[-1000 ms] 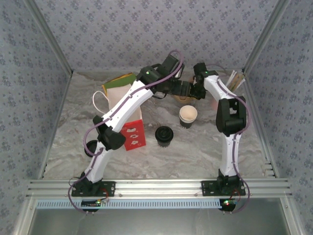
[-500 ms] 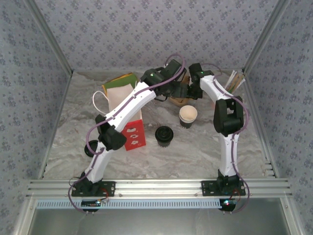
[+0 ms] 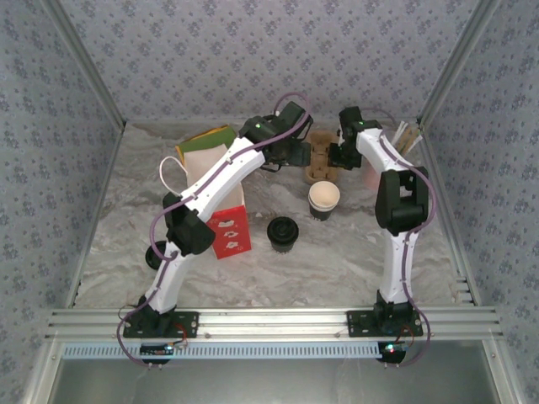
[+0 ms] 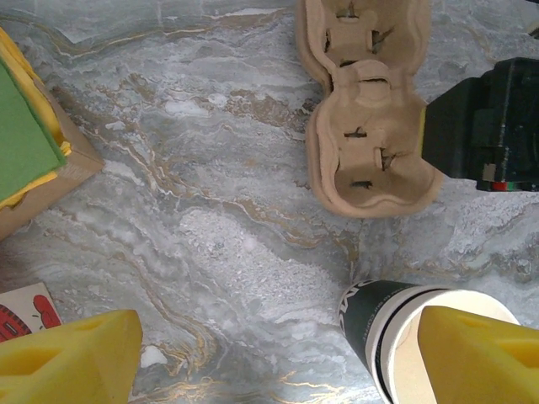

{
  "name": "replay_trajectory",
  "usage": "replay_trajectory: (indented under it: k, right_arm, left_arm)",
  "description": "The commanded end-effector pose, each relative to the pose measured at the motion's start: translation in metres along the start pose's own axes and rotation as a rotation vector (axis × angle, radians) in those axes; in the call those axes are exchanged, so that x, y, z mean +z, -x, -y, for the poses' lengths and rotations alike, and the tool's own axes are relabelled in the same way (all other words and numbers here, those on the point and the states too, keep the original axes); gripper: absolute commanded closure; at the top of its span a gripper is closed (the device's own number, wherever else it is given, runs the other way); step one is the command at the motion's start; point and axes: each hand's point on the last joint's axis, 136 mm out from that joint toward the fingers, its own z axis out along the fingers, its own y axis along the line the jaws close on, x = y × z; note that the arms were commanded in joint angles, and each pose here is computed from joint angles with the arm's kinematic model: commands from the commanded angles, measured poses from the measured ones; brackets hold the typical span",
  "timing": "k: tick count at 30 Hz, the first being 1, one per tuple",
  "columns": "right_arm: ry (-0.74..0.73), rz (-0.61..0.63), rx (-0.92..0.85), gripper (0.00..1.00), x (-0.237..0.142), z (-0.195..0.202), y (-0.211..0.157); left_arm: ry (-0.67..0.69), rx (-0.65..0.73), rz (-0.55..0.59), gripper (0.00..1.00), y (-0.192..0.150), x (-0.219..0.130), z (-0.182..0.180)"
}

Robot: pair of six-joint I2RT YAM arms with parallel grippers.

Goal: Pack the takeout coffee

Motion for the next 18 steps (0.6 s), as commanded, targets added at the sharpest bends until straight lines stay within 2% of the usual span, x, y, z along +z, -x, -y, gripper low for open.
replay_trajectory:
  k: [1,2,5,8,14,18]
  right_arm:
    - [0.013,0.022,-0.013,0.69,-0.015,-0.007,0.005]
    - [0.007,0.023,-0.003,0.66,-0.016,-0.005,0.006]
    - [0.007,0.020,0.018,0.65,-0.018,-0.004,0.005]
    - [-0.001,-0.002,0.043,0.55,-0.013,-0.001,0.000]
    - [-0.025,-0.055,0.074,0.55,0.003,0.008,-0.012]
    - [-0.047,-0.064,0.094,0.58,0.003,0.019,-0.016]
  left_arm:
    - [-0.033,0.014,0.002,0.15,0.000,-0.006,0.007]
    - [-0.039,0.018,0.001,0.15,0.001,-0.005,0.008]
    - [-0.056,0.034,-0.004,0.15,0.000,-0.003,0.012]
    - [-0.058,0.041,-0.014,0.15,-0.002,-0.001,0.014]
    - [-0.064,0.040,-0.012,0.15,-0.001,-0.002,0.015]
    - [-0.069,0.039,-0.012,0.15,0.000,-0.005,0.016]
